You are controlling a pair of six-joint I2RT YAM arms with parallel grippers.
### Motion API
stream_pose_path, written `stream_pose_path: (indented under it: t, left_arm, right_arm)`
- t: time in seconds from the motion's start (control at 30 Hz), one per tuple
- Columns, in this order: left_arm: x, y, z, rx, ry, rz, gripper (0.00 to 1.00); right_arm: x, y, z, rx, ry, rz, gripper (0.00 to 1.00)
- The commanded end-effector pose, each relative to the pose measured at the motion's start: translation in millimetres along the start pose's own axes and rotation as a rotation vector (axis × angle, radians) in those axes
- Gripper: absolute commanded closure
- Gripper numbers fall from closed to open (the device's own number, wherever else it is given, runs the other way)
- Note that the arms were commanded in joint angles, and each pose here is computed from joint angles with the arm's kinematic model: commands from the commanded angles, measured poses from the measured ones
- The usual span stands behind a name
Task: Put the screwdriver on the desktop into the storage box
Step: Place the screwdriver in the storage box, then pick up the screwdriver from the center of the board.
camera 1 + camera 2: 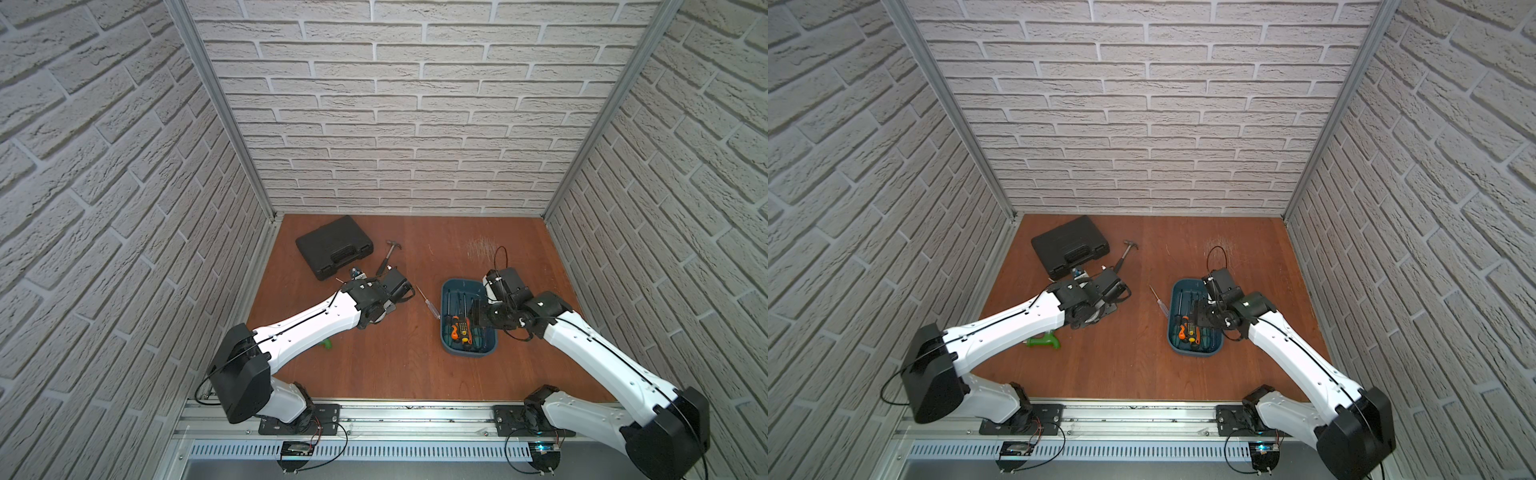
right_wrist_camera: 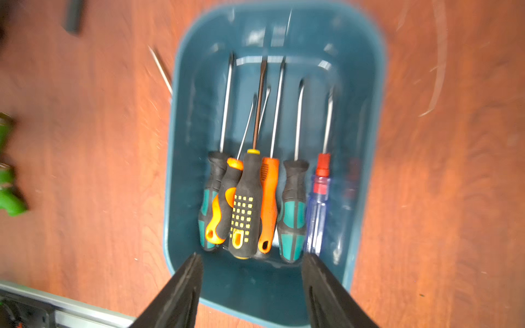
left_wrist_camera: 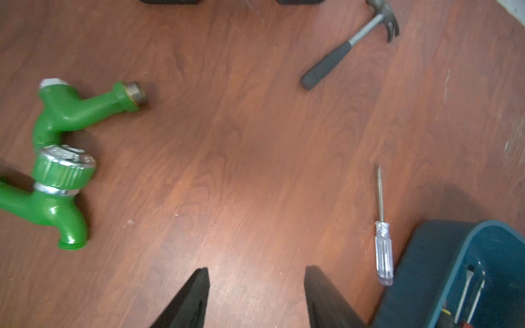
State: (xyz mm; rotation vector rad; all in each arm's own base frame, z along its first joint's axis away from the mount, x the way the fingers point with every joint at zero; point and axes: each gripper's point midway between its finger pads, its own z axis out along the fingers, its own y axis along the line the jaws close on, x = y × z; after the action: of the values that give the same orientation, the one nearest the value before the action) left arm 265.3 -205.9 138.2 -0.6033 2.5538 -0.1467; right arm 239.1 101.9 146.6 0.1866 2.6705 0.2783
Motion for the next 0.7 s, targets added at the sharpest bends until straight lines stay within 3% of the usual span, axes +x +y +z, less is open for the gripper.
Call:
stream_pose_path:
  t: [0.0, 0.27, 0.5, 0.67]
  left_arm:
    - [6, -60, 18, 0.105, 0.088, 0.086, 0.40]
    - [31, -122, 54, 0.159, 0.183, 0.042, 0.39]
    - [50, -133, 80, 0.118, 0.238, -0.055, 0.39]
    - [61, -133, 84, 0.067, 0.262, -0.059, 0.43]
  right_arm:
    - [-1, -24, -12, 0.078, -0.079, 0.045, 0.39]
    - [26, -46, -24, 0.100, -0.092, 0.112, 0.39]
    - [34, -53, -29, 0.108, -0.095, 0.132, 0.40]
    - [34, -55, -30, 0.119, -0.097, 0.134, 0.40]
